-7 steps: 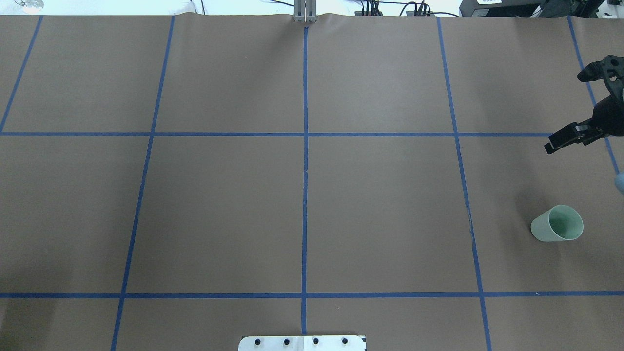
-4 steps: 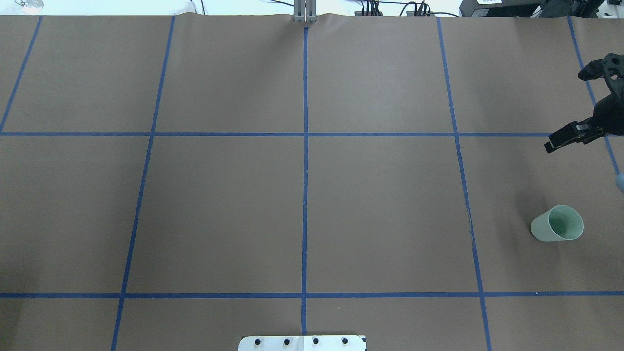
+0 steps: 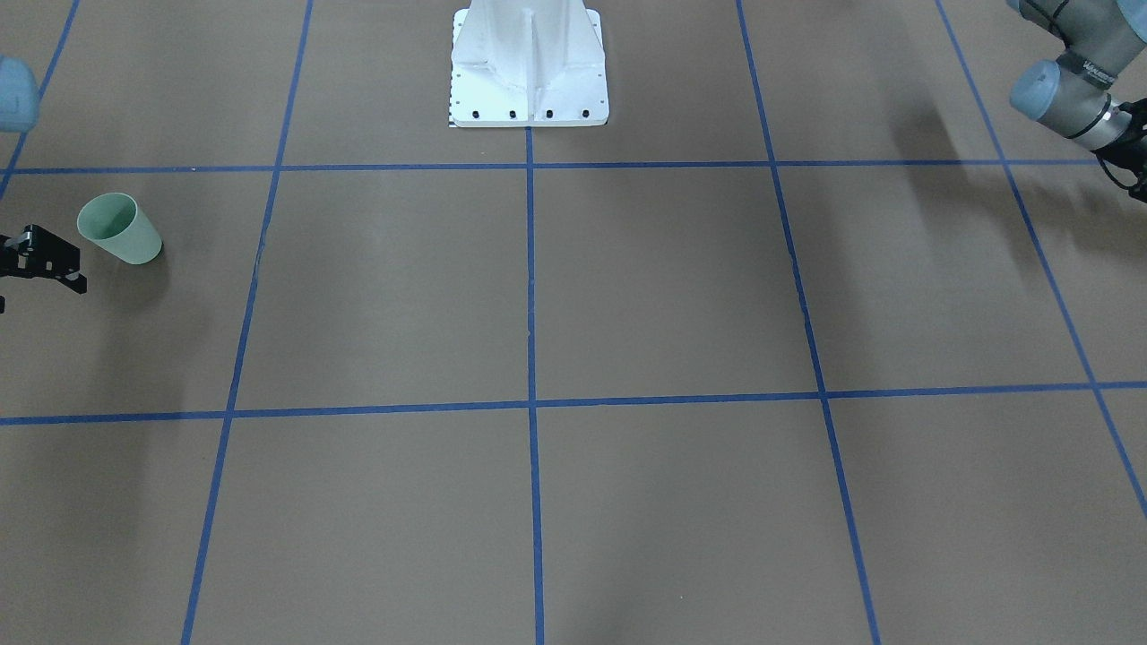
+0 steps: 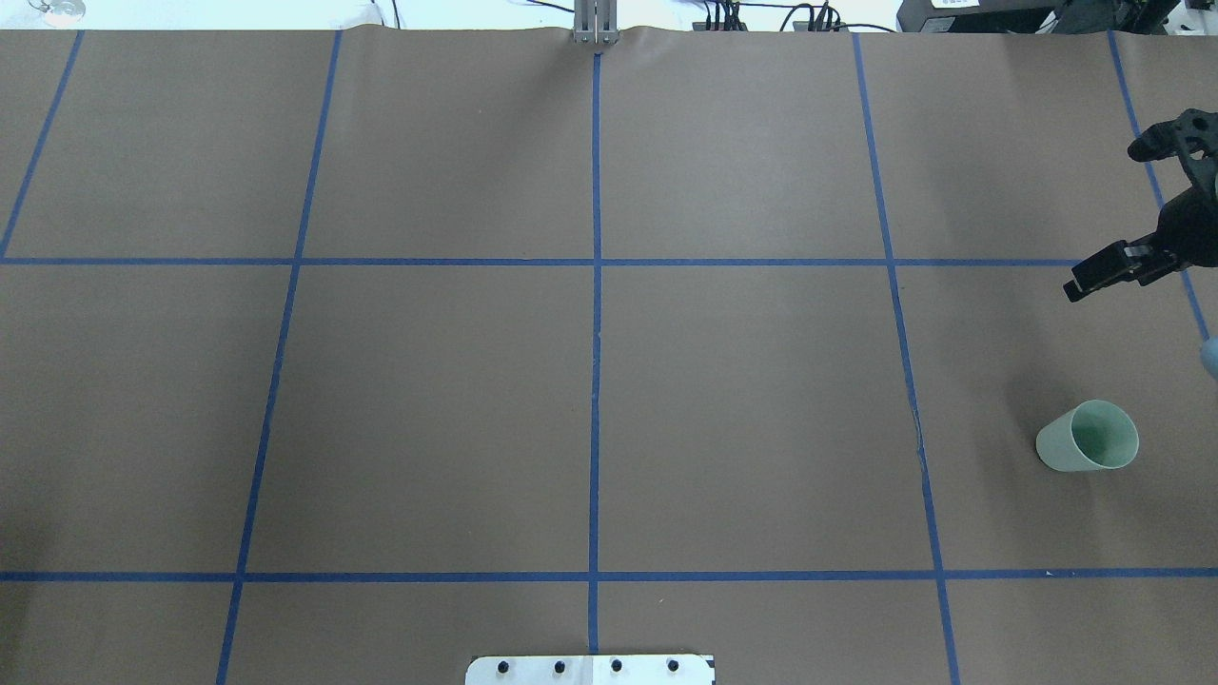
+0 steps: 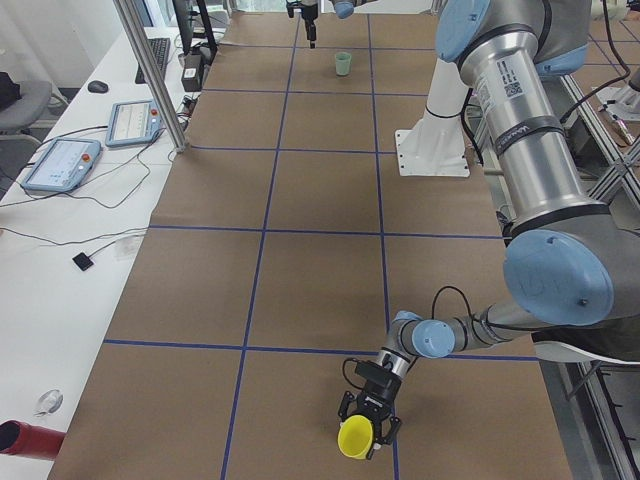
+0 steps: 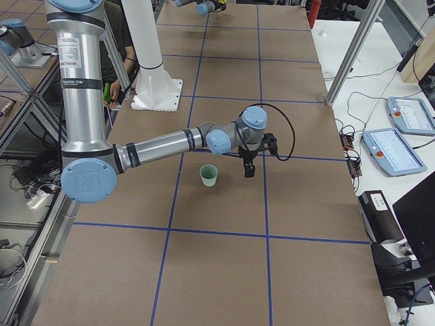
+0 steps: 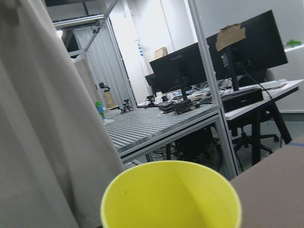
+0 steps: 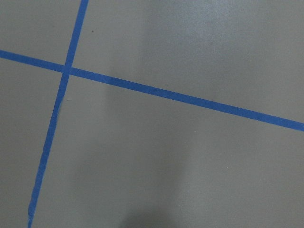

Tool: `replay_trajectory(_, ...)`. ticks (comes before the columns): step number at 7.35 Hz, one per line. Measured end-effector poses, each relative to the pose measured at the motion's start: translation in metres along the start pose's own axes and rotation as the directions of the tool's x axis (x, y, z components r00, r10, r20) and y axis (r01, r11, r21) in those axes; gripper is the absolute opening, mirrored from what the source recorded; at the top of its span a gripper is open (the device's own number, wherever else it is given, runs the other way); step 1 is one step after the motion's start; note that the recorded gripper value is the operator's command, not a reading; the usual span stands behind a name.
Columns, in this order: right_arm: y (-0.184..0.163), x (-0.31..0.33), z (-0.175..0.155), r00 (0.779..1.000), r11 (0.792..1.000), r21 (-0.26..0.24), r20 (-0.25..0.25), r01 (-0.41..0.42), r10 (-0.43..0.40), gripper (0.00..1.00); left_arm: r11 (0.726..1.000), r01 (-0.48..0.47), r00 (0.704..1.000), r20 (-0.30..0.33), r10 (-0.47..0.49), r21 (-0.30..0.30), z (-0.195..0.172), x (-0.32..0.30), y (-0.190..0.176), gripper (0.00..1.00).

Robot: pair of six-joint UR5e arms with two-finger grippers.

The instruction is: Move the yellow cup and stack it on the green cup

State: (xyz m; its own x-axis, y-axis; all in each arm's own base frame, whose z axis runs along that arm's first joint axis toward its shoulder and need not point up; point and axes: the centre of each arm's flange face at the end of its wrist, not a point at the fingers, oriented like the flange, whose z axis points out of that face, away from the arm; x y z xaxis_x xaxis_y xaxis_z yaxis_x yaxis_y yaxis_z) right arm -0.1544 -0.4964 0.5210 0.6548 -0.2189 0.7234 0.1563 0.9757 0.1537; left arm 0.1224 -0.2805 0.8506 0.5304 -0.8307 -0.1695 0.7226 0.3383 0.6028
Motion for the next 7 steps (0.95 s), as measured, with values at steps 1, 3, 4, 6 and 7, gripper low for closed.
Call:
replay_trajectory(1,-0.001,0.002,0.004,1.000,1.000,-0.011,0.009,-0.006,0.006,1.00,1.000,0.027,0.999,-0.023,-0.027,-0.016,-0.005,0.072,-0.019,0.23)
replay_trajectory(3,-0.008,0.003,0.009,1.000,1.000,-0.022,0.019,-0.012,0.013,1.00,0.999,-0.041,0.998,-0.049,0.040,0.000,-0.005,0.146,-0.049,0.24)
replay_trajectory(4,-0.010,0.003,0.010,1.000,1.000,-0.025,0.025,-0.013,0.014,1.00,0.996,-0.093,0.991,-0.097,0.093,0.009,-0.018,0.187,-0.068,0.24)
replay_trajectory(6,-0.012,0.001,0.009,0.999,1.000,-0.025,0.031,-0.012,0.013,1.00,0.984,-0.168,0.953,-0.248,0.176,0.053,-0.069,0.279,-0.106,0.24)
replay_trajectory(7,-0.016,-0.003,0.007,0.999,1.000,-0.017,0.034,-0.005,0.006,1.00,0.984,-0.164,0.920,-0.348,0.178,0.071,-0.107,0.327,-0.127,0.24)
